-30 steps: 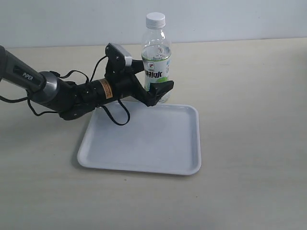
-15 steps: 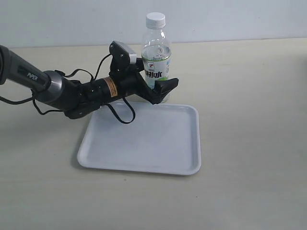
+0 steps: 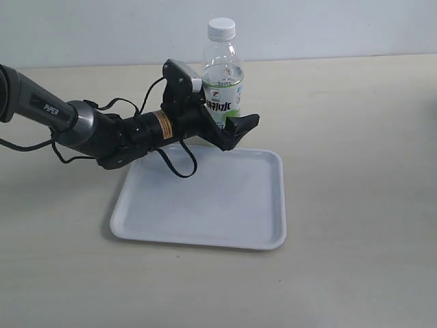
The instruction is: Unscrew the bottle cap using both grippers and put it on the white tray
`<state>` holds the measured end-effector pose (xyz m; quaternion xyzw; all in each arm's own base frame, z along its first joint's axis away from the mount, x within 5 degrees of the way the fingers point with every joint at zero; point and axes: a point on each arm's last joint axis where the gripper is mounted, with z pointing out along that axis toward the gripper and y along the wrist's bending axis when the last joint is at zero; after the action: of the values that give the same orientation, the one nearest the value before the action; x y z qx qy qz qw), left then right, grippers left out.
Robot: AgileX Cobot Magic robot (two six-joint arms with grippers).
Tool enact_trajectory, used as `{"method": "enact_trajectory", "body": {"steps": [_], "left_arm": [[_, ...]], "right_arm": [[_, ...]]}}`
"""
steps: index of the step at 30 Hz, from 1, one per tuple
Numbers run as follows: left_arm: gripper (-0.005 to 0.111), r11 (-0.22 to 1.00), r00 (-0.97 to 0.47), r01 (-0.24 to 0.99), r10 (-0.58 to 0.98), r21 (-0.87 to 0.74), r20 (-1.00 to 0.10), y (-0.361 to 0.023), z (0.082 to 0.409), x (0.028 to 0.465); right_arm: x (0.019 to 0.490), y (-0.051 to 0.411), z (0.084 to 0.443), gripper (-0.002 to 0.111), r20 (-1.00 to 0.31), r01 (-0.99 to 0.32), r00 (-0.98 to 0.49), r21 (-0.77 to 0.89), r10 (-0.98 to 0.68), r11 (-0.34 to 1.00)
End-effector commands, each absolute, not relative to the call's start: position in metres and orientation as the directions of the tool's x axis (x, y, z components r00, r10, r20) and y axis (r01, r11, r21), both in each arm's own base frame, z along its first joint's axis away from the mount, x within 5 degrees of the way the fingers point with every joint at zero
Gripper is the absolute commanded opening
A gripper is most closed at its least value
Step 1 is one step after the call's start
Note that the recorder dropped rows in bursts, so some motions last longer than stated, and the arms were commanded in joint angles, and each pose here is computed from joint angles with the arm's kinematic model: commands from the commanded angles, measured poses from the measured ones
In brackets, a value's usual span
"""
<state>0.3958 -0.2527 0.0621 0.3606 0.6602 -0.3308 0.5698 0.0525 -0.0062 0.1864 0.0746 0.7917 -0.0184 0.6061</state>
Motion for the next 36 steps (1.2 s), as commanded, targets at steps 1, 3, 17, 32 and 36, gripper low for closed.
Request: {"method": "enact_trajectory", "body": {"steps": [1, 3, 17, 32, 36], "left_arm": [[0.096, 0.531, -0.094, 0.847, 0.094, -0.030, -0.991, -0.2542, 0.0636, 0.3974], [0.084, 0.531, -0.094, 0.847, 0.094, -0.030, -0.991, -0.2542, 0.0636, 0.3974], [0.000, 0.529, -0.088, 0.848, 0.099, -0.023, -0.991, -0.2543, 0.0636, 0.3973], [0.000, 0.441, 0.153, 0.869, 0.191, 0.224, -0.970, -0.2574, 0.0665, 0.3926], [0.000, 0.441, 0.151, 0.870, 0.190, 0.222, -0.970, -0.2574, 0.0665, 0.3926]], "right_arm": [[0.0523, -0.0065, 0.1863, 0.008, -0.966, 0.144, -0.244, 0.056, 0.090, 0.988], [0.0523, -0.0065, 0.1863, 0.008, -0.965, 0.144, -0.244, 0.058, 0.092, 0.988], [0.0523, -0.0065, 0.1863, 0.008, -0.965, 0.144, -0.244, 0.058, 0.092, 0.988], [0.0523, -0.0065, 0.1863, 0.008, -0.965, 0.144, -0.244, 0.058, 0.092, 0.988], [0.0523, -0.0065, 0.1863, 0.008, -0.965, 0.144, -0.244, 0.056, 0.090, 0.988]]}}
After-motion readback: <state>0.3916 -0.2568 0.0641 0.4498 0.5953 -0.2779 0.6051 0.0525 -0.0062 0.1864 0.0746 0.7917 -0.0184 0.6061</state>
